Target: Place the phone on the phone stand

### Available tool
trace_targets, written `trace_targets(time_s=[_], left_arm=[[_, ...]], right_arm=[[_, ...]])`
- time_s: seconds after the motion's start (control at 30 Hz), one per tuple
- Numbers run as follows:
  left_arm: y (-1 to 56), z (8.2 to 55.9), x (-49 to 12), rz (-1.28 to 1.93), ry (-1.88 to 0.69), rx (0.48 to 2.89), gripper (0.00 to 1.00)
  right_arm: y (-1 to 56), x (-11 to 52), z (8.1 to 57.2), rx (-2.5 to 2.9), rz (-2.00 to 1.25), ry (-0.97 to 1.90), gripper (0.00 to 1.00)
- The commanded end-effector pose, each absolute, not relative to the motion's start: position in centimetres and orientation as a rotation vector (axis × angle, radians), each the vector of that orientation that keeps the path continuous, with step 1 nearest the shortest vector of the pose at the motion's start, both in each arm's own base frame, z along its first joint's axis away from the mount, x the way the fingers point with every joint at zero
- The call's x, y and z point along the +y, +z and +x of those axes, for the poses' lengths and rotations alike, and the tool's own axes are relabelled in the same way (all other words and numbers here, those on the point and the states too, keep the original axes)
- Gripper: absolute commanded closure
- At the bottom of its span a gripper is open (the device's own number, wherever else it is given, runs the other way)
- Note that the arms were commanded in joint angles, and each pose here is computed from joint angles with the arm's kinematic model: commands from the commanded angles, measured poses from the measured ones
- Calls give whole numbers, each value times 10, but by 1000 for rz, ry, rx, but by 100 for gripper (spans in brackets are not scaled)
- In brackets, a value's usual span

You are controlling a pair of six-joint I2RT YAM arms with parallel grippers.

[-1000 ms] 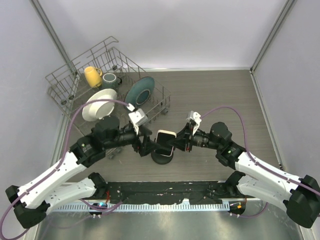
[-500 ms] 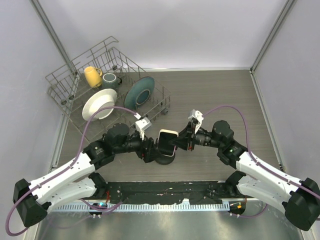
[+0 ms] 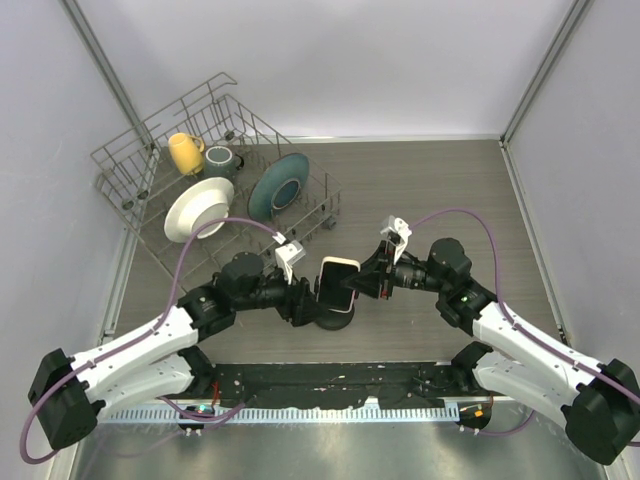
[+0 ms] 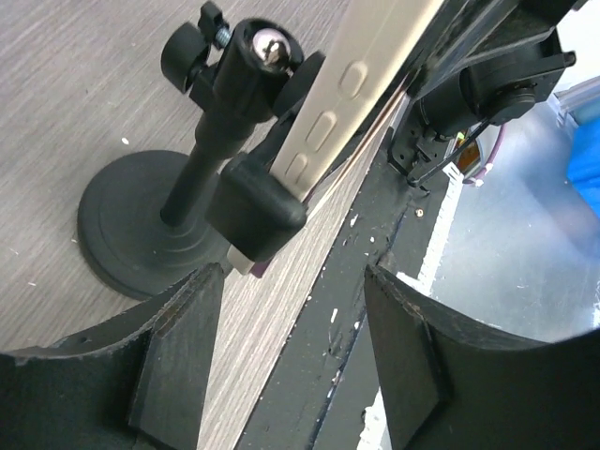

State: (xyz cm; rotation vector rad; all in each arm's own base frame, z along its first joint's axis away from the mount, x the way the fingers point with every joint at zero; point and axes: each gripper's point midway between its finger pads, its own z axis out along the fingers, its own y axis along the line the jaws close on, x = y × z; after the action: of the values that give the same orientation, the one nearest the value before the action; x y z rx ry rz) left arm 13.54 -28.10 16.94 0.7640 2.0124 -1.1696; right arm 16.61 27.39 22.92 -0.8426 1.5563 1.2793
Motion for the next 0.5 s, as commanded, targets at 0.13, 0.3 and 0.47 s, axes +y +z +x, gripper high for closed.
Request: trace_targets(time_s=[0.13,0.3,0.47], left_arm=[[187,136,-294,768,-1262,1853,40],[195,140,-305,794,-1283,1797,39],[186,145,-308,813,-1254,1838,36]], right_arm=[[268,274,163,1410,-840,1314,99],[269,275,161,1405,-847,1330,99],[270,275,161,1404,-852,1337,99]])
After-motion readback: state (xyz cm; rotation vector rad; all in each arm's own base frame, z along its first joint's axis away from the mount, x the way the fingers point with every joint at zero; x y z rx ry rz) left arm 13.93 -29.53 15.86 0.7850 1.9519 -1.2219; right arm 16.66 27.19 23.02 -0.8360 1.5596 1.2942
